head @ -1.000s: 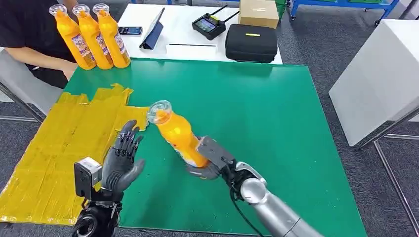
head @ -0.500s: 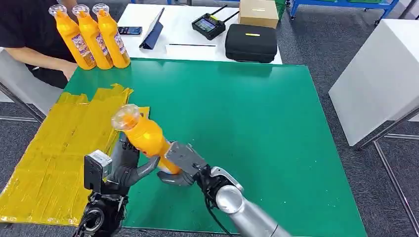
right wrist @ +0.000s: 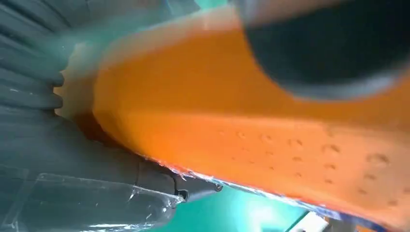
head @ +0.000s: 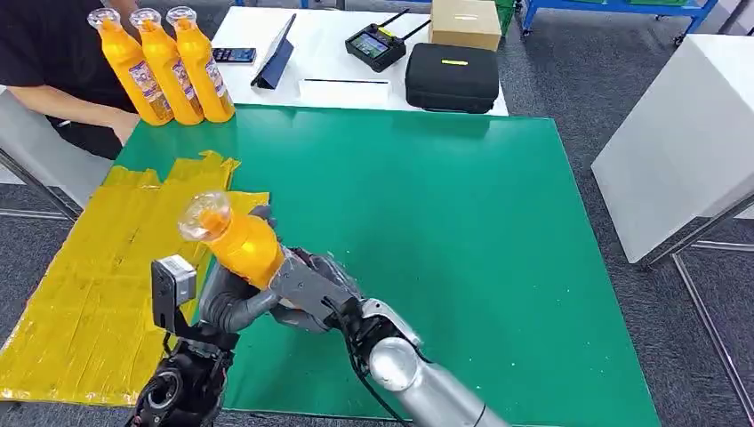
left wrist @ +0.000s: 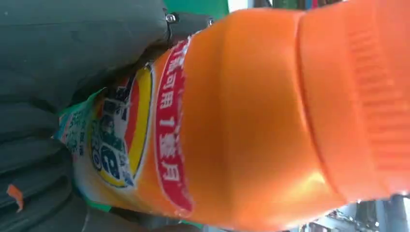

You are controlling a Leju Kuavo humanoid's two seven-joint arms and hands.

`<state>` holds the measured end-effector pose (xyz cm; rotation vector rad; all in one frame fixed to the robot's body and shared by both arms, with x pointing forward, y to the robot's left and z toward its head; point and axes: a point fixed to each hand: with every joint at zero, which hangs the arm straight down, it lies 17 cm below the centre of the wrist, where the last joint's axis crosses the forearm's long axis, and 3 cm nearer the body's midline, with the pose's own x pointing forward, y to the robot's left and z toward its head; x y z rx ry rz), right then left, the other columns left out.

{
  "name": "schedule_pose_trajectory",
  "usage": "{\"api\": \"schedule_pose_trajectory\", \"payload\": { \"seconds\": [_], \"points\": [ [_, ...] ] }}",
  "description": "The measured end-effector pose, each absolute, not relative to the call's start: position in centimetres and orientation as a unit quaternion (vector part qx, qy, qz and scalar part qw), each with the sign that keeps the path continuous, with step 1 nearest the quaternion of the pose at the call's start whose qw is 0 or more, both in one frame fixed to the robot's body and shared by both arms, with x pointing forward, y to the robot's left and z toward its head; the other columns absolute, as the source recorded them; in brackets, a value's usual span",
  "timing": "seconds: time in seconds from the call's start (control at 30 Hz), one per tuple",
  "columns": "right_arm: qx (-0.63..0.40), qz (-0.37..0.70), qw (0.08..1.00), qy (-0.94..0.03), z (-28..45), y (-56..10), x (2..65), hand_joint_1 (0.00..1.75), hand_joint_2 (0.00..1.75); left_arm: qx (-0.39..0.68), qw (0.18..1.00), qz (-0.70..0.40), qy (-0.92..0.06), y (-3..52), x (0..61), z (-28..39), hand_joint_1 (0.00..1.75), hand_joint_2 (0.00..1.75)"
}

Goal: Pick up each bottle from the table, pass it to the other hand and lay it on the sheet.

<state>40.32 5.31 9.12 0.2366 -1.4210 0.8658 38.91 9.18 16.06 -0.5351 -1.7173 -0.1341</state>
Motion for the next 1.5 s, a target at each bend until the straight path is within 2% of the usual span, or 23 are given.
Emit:
{"api": "schedule_pose_trajectory", "payload": {
  "seconds": [0.07, 0.63, 0.67, 0.7, 0.77, 0.93, 1.07, 1.2, 1.33, 1.5],
  "points": [
    [0.1, 0.388, 0.666, -0.629, 9.0, 5.3, 40.3, 1.75, 1.75, -0.234, 0.623, -0.059, -0.744, 9.1, 38.9, 15.9, 1.75, 1.75],
    [0.098, 0.397, 0.662, -0.628, 9.0, 5.5, 40.2, 1.75, 1.75, -0.231, 0.625, -0.035, -0.745, 9.9, 38.9, 16.1, 1.75, 1.75],
    [0.098, 0.396, 0.662, -0.628, 9.0, 5.5, 40.2, 0.0, 1.75, -0.229, 0.625, -0.035, -0.746, 10.0, 38.8, 16.1, 1.75, 1.75],
    [0.096, 0.396, 0.661, -0.63, 9.0, 5.5, 40.2, 0.0, 0.0, -0.223, 0.624, -0.037, -0.748, 10.1, 38.9, 16.2, 1.75, 1.75],
    [0.089, 0.392, 0.66, -0.635, 9.2, 5.3, 40.5, 0.0, 0.0, -0.187, 0.621, -0.045, -0.76, 10.7, 39.0, 16.1, 1.75, 1.75],
    [0.078, 0.374, 0.666, -0.641, 9.5, 4.2, 41.4, 0.0, 0.0, -0.019, 0.608, -0.087, -0.789, 14.6, 40.5, 15.7, 1.75, 1.75],
    [0.077, 0.345, 0.673, -0.65, 10.1, 2.3, 42.1, 0.0, 0.0, 0.18, 0.584, -0.145, -0.778, 20.6, 42.1, 15.0, 1.75, 1.75],
    [0.072, 0.328, 0.676, -0.655, 10.5, 0.6, 42.8, 0.0, 0.0, 0.232, 0.588, -0.141, -0.762, 24.5, 42.7, 14.2, 1.75, 1.75],
    [0.073, 0.311, 0.678, -0.663, 10.9, -0.4, 43.1, 0.0, 0.0, 0.343, 0.569, -0.19, -0.723, 27.4, 42.9, 13.2, 1.75, 1.75],
    [0.079, 0.279, 0.676, -0.678, 12.0, -2.9, 44.0, 0.0, 0.0, 0.516, 0.481, -0.309, -0.638, 32.2, 43.5, 10.7, 1.75, 1.75]
  ]
}}
